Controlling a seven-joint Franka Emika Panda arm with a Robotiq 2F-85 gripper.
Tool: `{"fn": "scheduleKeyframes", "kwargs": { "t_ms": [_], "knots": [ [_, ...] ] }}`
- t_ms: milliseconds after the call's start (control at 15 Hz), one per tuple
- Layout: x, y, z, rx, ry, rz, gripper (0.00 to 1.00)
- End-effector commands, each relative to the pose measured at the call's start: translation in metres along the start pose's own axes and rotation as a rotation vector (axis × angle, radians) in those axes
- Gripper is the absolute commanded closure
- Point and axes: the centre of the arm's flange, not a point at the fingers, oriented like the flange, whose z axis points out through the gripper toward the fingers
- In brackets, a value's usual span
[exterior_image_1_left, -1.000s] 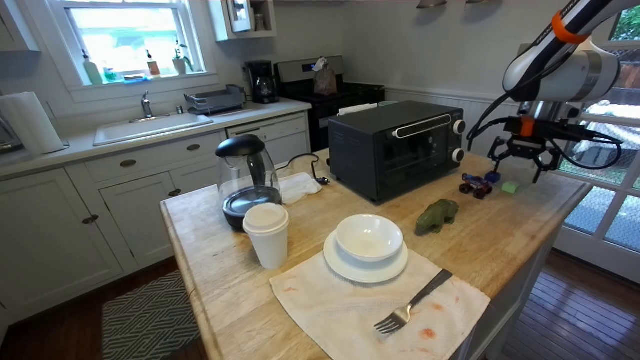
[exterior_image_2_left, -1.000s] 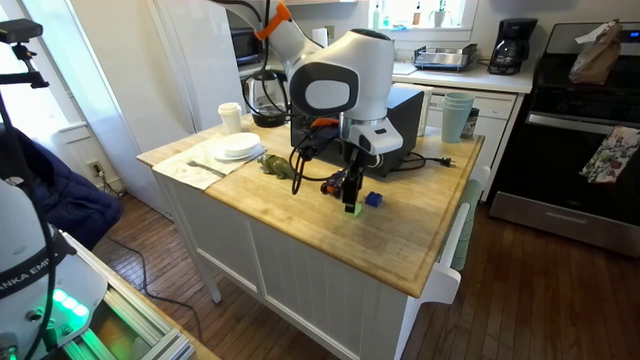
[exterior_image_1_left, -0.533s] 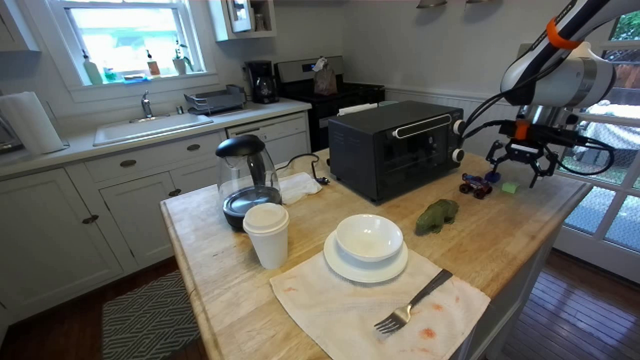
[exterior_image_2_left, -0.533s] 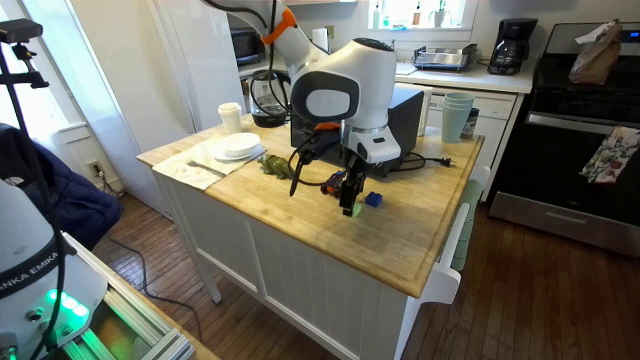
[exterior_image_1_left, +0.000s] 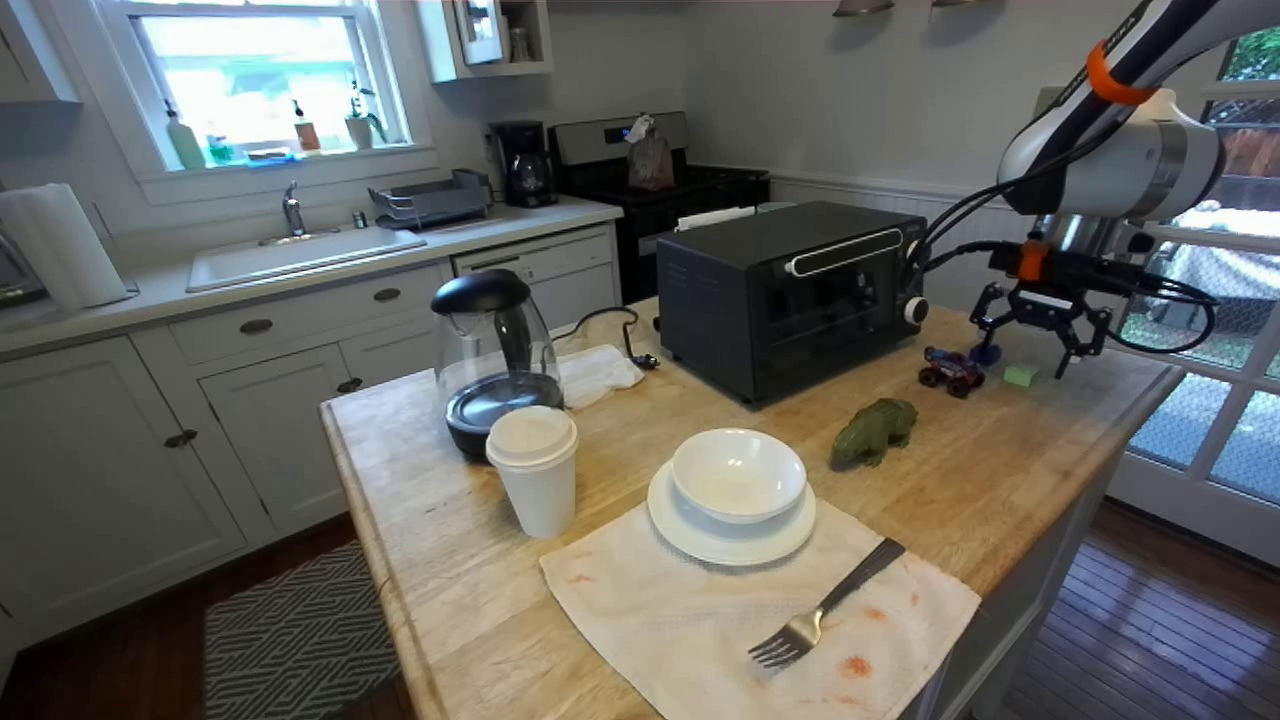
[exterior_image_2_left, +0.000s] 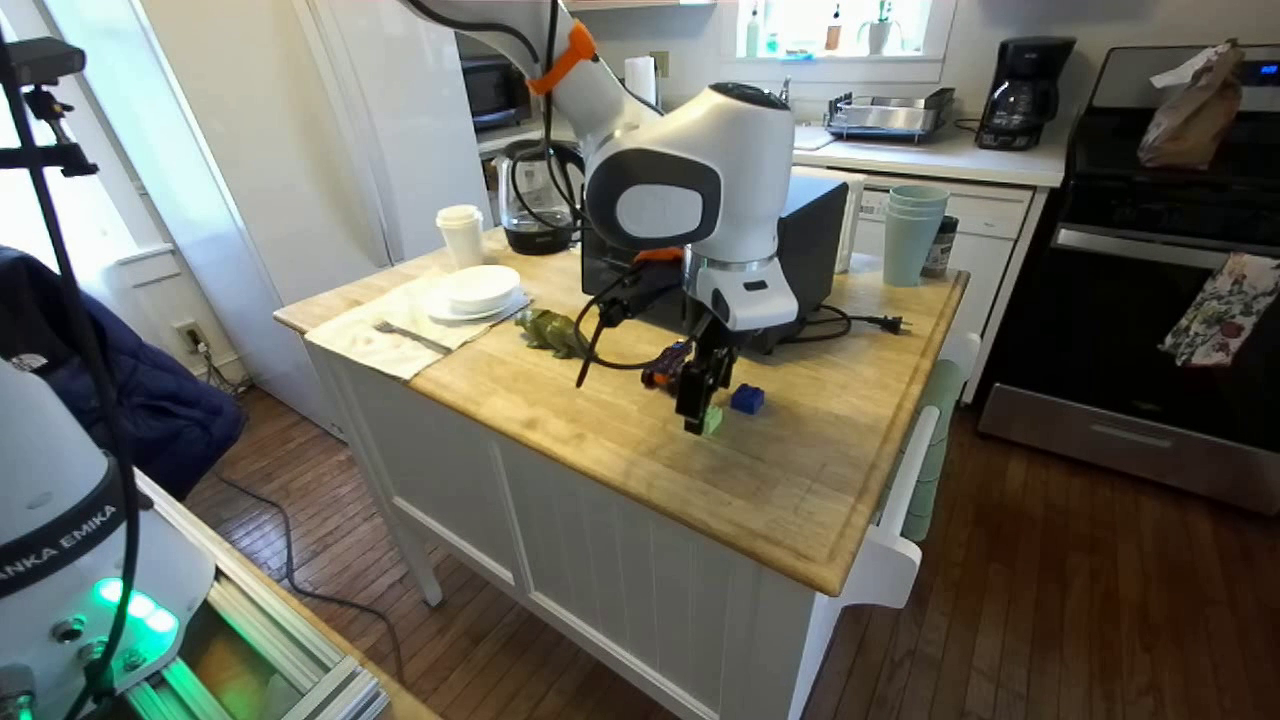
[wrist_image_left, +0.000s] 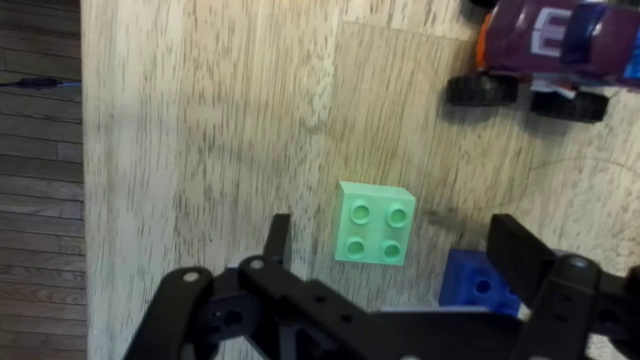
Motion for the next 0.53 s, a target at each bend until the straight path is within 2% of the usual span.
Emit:
{"fn": "scheduleKeyframes", "kwargs": {
  "t_ms": [0,133,200,267,400,467],
  "knots": [
    [0.0044,-0.0076,0.0039,0.022,-0.006,0.056,0.00],
    [0.0043,-0.0077,0.0035,0.027,-0.008,0.072,0.00],
    [0.0042,-0.0079,0.0033,0.028,-0.008,0.078,0.05],
    [0.0041,-0.0081,0.0032,0.030,-0.008,0.082,0.10],
    [0.0038,-0.0083,0.0033,0.032,-0.010,0.089,0.32],
    [0.0037,-0.0083,0.0035,0.033,-0.011,0.091,0.36]
  ]
}}
